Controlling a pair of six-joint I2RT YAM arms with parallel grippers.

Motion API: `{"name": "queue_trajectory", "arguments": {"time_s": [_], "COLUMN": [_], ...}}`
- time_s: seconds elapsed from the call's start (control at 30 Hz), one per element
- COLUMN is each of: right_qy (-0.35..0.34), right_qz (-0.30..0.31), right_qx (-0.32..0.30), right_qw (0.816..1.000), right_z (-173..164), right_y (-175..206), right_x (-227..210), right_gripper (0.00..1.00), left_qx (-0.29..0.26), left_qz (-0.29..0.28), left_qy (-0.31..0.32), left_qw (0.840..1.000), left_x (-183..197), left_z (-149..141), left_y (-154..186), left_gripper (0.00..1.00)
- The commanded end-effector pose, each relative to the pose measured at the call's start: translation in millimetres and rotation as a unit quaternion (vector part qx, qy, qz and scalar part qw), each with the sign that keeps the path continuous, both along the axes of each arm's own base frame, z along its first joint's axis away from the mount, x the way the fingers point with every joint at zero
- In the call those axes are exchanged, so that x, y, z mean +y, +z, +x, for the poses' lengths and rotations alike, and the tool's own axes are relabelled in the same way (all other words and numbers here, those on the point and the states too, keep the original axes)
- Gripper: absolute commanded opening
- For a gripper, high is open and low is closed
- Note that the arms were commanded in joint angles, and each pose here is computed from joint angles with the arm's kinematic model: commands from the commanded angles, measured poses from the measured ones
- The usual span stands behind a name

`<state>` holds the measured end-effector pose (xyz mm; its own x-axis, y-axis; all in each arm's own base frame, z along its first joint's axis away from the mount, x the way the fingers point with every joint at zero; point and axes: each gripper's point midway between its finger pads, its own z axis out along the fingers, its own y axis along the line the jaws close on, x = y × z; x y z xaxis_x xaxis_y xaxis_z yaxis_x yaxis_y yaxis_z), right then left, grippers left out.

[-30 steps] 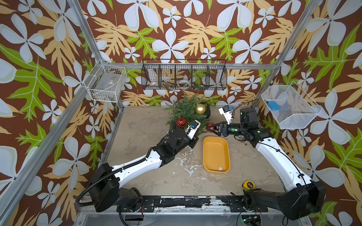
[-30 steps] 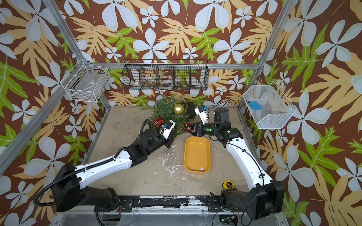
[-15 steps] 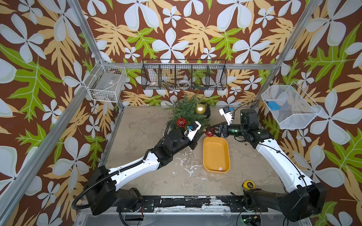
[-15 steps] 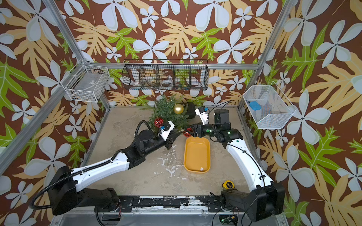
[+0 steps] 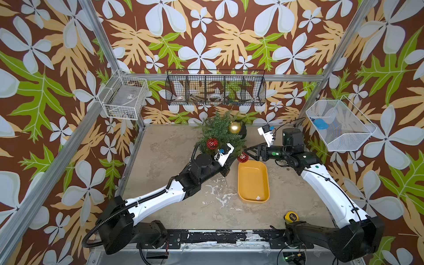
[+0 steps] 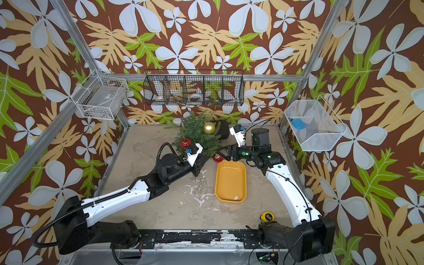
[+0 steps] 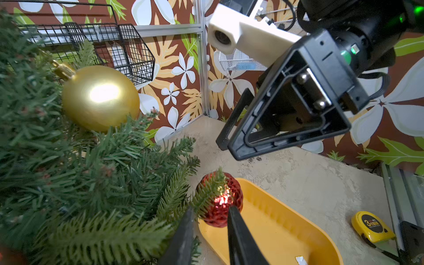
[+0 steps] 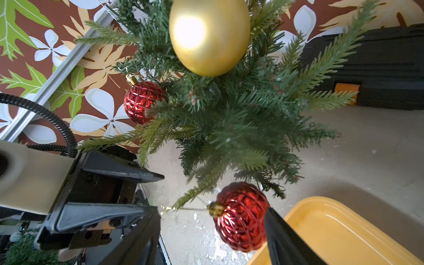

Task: Decorate the small christmas tree with ornaments
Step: Reset both arms

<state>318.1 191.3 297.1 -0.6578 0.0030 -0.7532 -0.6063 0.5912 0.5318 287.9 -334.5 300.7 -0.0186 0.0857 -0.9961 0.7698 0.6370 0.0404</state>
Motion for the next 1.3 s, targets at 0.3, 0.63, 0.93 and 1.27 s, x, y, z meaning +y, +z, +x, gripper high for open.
{"name": "queue_trajectory", "arguments": {"time_s": [0.3, 0.63, 0.93, 1.27], "right_qy": [-0.327, -0.493, -0.516, -0.485], "right_qz": [-0.167, -0.263, -0.265, -0.241], "right_qx": [-0.079, -0.135, -0.195, -0.236], "right_qw": [0.927, 0.819, 0.791, 0.807], "right_z": [48.5, 58.5, 61.3, 42.3], "right_y": [-31.9, -125.6, -163.4, -176.2], "right_x": [-121.1, -222.1, -227.2, -215.2], "right_gripper": [1.00, 1.00, 1.00, 1.00], "left_qx": [0.026, 0.051, -0.020, -0.033], "left_qz": [-0.028, -0.021, -0.005, -0.046], "left_qy": [0.155, 0.386, 0.524, 0.539], "left_qw": [0.987, 0.921, 0.851, 0.840], "left_x": [87.2, 219.2, 287.0, 347.2], "left_z": [-7.0, 1.2, 21.7, 34.7], "left_y": [-12.2, -77.0, -107.5, -135.7], "left_gripper": [0.56, 1.00, 0.99, 1.00]}}
